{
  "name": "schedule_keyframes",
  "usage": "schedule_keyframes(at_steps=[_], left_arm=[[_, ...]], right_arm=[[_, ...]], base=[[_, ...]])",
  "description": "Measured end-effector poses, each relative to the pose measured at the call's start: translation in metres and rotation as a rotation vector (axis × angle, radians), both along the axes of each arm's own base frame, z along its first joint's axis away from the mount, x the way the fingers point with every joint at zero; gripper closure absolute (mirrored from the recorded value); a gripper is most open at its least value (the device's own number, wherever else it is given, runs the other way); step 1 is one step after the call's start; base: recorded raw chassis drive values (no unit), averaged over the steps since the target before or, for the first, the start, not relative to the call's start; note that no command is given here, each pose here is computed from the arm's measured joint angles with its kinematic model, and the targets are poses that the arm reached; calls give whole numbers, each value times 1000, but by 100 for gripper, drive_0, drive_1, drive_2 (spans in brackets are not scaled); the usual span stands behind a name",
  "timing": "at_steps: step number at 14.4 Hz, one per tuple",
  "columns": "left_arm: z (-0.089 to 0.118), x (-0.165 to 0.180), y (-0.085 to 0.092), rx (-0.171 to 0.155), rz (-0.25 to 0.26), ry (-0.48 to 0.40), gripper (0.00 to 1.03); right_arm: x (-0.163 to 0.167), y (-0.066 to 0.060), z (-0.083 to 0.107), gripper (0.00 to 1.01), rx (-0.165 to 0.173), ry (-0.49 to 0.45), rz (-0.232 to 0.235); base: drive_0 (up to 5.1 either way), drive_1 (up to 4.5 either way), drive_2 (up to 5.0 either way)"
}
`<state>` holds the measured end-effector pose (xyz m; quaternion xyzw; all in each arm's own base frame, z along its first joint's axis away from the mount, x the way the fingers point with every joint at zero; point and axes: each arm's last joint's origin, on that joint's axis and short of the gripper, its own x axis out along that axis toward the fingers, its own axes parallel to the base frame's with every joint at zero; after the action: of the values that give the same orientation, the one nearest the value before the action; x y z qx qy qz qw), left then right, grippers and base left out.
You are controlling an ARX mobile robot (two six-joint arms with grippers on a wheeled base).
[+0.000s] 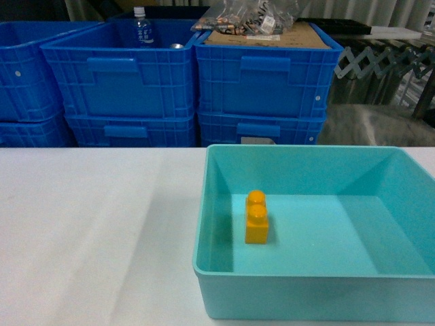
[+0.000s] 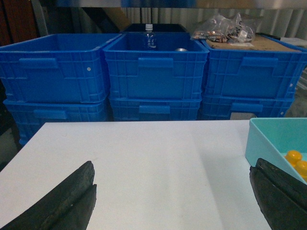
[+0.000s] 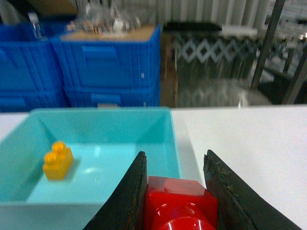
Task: Pick red block from blue box to shelf
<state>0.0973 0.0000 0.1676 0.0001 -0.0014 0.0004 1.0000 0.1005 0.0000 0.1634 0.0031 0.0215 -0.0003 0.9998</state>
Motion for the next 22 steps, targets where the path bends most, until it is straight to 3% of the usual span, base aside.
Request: schedule_keyframes(at_steps=[1,11,22], left_arm=[[0,0,0,0,-1,1,5],[0,0,0,0,0,0,5],[0,0,0,0,1,0,5]], right_arm=[[-3,0,5,72,0,-60,0],[-3,0,3,72,0,-45,0],[-3,0,3,72,0,-45,1]], base=[[0,0,0],[0,0,0],[-162,-162,-162]])
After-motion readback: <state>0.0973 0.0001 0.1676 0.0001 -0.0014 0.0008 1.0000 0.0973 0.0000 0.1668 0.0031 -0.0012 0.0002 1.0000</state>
